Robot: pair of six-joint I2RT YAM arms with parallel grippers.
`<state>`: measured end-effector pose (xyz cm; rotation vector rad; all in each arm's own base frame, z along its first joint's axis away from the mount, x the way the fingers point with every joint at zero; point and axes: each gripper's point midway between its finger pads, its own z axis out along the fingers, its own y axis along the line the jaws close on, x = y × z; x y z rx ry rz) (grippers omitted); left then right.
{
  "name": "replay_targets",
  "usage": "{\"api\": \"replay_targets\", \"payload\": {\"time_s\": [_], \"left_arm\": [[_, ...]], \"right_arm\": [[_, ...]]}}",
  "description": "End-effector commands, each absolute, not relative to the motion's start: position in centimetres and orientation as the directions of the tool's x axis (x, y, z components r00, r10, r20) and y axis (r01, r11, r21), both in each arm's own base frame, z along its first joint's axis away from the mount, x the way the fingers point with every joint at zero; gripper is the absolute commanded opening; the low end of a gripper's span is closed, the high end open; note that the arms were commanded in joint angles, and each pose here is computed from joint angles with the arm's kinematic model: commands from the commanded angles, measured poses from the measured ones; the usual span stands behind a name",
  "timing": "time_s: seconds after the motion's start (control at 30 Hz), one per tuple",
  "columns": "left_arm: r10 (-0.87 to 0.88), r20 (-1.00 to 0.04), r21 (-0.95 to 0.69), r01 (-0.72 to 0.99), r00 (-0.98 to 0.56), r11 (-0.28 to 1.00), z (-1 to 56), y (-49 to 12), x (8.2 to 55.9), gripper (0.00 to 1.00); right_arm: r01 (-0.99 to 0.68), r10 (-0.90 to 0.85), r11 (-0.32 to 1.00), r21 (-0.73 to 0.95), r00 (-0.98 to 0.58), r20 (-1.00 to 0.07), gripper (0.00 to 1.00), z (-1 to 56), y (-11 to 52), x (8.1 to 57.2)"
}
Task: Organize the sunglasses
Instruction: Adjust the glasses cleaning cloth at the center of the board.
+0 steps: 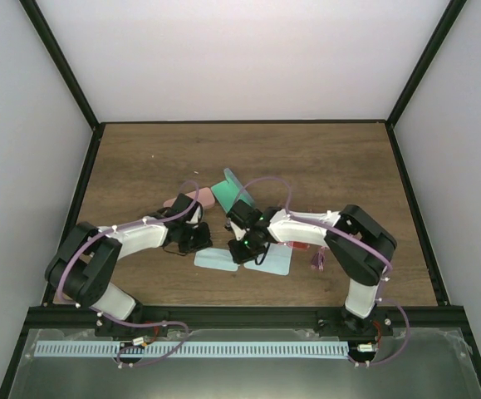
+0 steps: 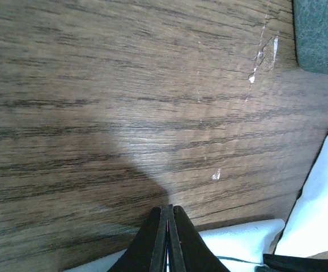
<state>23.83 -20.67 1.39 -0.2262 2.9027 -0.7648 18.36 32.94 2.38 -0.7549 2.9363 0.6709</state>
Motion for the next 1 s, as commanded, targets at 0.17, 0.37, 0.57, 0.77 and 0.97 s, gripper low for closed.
{"api": "replay_targets", "payload": {"time_s": [0.17,0.37,0.57,0.77,0.97], "left_arm": [[-0.186,-0.038,-0.448,-0.149,-0.982,0.882,-0.5,-19.7,22.8,0.04],[-0.185,-0.033,-0.446,-0.151,-0.982,0.882,-0.7,-19.6,22.6,0.04],[-0.185,-0.024,-0.446,-0.155,-0.983,0.882,-1.0,-19.5,22.2,0.04],[-0.184,-0.021,-0.446,-0.155,-0.983,0.881,-1.1,-19.6,22.3,0.04],[-0.181,-0.02,-0.448,-0.153,-0.983,0.881,-1.1,-19.7,22.4,0.04]], "right_arm": [[-0.51,-0.478,0.754,0.414,-0.858,-0.187,0.05,4.0,33.6,17.6],[-0.526,-0.492,0.747,0.407,-0.849,-0.194,0.05,4.1,33.9,17.3],[-0.554,-0.515,0.731,0.399,-0.831,-0.21,0.05,4.3,34.3,16.9],[-0.578,-0.539,0.714,0.395,-0.814,-0.216,0.05,4.3,34.7,16.3],[-0.583,-0.543,0.72,0.377,-0.811,-0.218,0.13,4.4,34.5,16.3]]}}
